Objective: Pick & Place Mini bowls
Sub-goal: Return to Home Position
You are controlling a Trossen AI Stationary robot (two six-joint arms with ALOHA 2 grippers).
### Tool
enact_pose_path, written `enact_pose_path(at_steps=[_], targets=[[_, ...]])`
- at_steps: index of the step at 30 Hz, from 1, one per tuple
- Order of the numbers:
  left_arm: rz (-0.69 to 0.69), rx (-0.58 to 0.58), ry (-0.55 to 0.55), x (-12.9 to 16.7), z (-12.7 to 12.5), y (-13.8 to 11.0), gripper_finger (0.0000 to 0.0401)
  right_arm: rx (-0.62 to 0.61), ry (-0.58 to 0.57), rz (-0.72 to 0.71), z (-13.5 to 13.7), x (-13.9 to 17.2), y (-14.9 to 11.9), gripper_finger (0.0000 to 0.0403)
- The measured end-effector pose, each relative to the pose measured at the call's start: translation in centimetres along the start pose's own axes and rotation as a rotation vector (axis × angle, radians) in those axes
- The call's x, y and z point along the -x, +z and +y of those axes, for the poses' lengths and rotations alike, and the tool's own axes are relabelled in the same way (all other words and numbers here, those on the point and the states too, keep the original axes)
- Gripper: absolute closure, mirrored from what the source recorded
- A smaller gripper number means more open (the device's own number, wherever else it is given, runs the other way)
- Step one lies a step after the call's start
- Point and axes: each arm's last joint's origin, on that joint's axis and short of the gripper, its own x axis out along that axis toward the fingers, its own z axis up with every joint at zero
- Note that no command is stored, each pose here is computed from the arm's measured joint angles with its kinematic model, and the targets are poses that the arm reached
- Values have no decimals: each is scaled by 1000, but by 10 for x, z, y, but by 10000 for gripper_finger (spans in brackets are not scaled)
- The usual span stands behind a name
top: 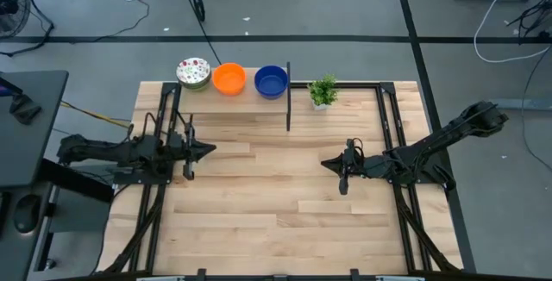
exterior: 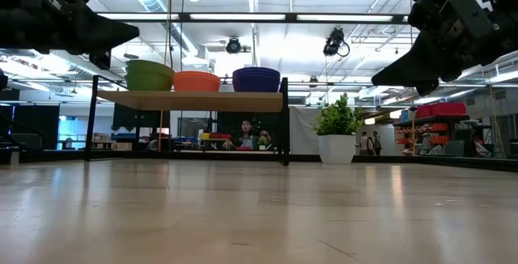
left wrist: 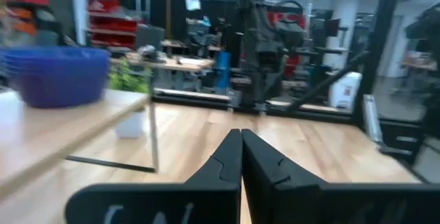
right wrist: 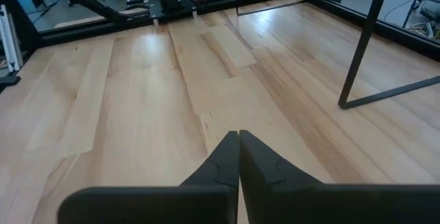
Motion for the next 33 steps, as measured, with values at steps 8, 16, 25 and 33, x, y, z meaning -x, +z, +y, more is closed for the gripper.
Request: enact_pose_path(at_steps=[8, 16, 25, 33], targets=[[-8, -29, 68, -2, 13, 1, 399, 2, -1, 3, 0, 0, 0, 392], [-1, -62, 64, 6, 12, 0, 399, -30, -6, 49, -1, 0, -5, 392], [21, -83, 32, 6, 11, -3, 396, -51, 10, 42, -3, 3, -13, 392], [33, -50, 35, 5, 11, -4, 395, -69, 85, -110, -12, 10, -16, 396]])
